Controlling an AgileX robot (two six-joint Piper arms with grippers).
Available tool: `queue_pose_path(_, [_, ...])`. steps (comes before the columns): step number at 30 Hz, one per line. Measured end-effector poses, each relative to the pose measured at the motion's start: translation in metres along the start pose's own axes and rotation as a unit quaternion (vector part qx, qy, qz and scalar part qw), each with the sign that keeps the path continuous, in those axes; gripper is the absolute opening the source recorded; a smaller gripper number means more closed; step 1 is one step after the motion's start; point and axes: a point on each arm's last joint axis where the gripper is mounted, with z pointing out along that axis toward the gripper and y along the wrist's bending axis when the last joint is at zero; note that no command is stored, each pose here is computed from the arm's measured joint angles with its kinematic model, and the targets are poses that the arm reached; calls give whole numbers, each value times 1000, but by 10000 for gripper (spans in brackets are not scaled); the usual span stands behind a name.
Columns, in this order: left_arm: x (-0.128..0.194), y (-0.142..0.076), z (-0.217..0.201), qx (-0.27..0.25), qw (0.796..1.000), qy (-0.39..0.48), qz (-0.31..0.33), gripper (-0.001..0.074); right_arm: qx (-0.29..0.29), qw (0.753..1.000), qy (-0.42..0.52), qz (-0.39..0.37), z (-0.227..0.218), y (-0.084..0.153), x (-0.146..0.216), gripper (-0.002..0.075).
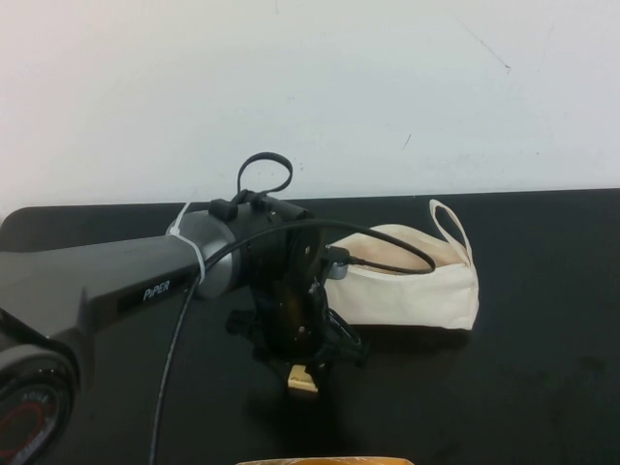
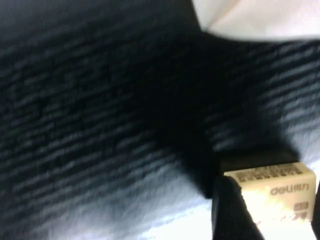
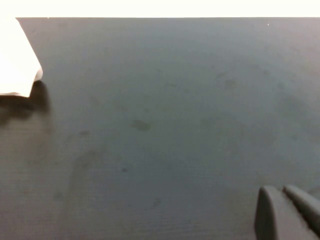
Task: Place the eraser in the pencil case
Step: Pick up the eraser from the table, then place the eraser on the pencil case
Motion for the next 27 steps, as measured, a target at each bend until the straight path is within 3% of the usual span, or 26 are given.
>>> queue_pose_path(11, [-9, -6, -47, -10, 996, 61, 71, 304, 0, 1000, 0, 0, 0, 0, 0, -1])
queue_pose_path(21, [-30, -25, -154, 66, 987, -95, 110, 304, 0, 1000, 0, 0, 0, 0, 0, -1])
queue_pose_path(27, [-60, -33, -161, 88, 960, -241, 112, 304, 0, 1000, 0, 0, 0, 0, 0, -1])
